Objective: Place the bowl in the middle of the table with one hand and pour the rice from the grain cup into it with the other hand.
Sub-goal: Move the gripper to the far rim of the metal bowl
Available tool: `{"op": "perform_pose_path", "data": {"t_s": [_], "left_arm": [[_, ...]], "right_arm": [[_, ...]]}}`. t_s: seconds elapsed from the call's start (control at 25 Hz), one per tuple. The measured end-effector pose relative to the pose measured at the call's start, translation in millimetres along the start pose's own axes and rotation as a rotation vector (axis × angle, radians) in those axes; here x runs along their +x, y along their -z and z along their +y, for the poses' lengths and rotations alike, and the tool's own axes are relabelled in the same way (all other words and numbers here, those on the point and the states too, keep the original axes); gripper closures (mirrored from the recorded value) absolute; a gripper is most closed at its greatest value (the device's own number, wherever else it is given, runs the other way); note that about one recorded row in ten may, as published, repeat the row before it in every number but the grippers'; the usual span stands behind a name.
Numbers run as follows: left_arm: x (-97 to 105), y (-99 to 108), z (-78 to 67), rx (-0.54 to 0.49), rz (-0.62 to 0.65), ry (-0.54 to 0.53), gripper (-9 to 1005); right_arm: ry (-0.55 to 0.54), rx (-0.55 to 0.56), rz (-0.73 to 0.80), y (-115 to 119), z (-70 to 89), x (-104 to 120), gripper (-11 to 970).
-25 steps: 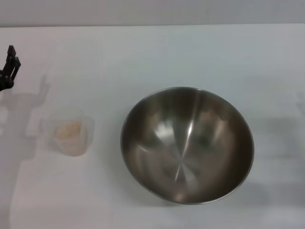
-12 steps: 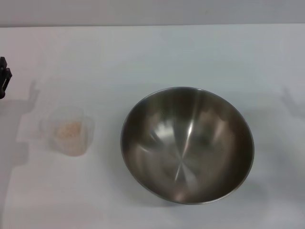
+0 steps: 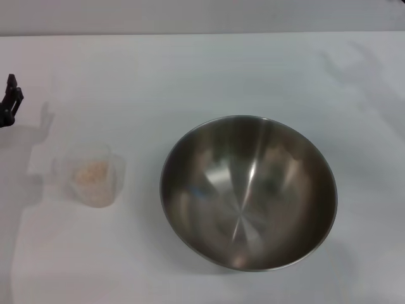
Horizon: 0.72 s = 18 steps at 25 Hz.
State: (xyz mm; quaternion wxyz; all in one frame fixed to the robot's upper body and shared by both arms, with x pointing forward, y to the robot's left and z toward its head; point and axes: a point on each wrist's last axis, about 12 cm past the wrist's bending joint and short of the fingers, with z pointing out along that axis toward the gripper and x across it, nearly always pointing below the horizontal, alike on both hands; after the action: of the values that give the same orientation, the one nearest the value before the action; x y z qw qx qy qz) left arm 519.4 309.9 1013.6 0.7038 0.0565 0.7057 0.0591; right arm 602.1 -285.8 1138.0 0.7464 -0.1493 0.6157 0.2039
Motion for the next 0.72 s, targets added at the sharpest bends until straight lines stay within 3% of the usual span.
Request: {"op": "perform_pose_path", "data": {"t_s": [0.08, 0.12, 0.2, 0.28, 0.32, 0.36, 0.48, 0.52, 0.56, 0.72], "left_arm": [[0, -3, -1.1, 0.001, 0.008, 0.004, 187], [-1, -5, -0.5, -0.005, 0.007, 0.006, 188], [-2, -6, 0.6, -0.013, 0.007, 0.009, 188], [-3, -9, 0.7, -0.019, 0.011, 0.014, 189], [-3, -10, 0.3, -0.019, 0.013, 0.016, 189], [-3, -11, 0.1, -0.018, 0.013, 0.017, 189], [-4, -13, 1.0, -0.021, 0.014, 0.016, 190], [-5, -15, 0.6, -0.02, 0.015, 0.016, 190], [-5, -15, 0.6, -0.02, 0.015, 0.016, 190], [-5, -17, -0.7, -0.017, 0.024, 0.017, 191]], "right_arm": [[0.014, 0.005, 0.05, -11, 3.5, -8, 126], [0.033, 0.027, 0.125, -29, 15.9, -26, 126], [0.027, 0.063, 0.158, -43, 26.7, -46, 126], [0.014, 0.082, 0.166, -47, 27.6, -54, 127], [0.012, 0.098, 0.186, -58, 30.4, -73, 127], [0.012, 0.098, 0.186, -58, 30.4, -73, 127], [0.038, 0.024, 0.275, -81, 45.5, -95, 128], [0.023, -0.037, 0.397, -91, 59.3, -98, 128], [0.023, -0.037, 0.397, -91, 59.3, -98, 129], [-0.031, -0.177, 0.736, -93, 88.1, -98, 130]]}}
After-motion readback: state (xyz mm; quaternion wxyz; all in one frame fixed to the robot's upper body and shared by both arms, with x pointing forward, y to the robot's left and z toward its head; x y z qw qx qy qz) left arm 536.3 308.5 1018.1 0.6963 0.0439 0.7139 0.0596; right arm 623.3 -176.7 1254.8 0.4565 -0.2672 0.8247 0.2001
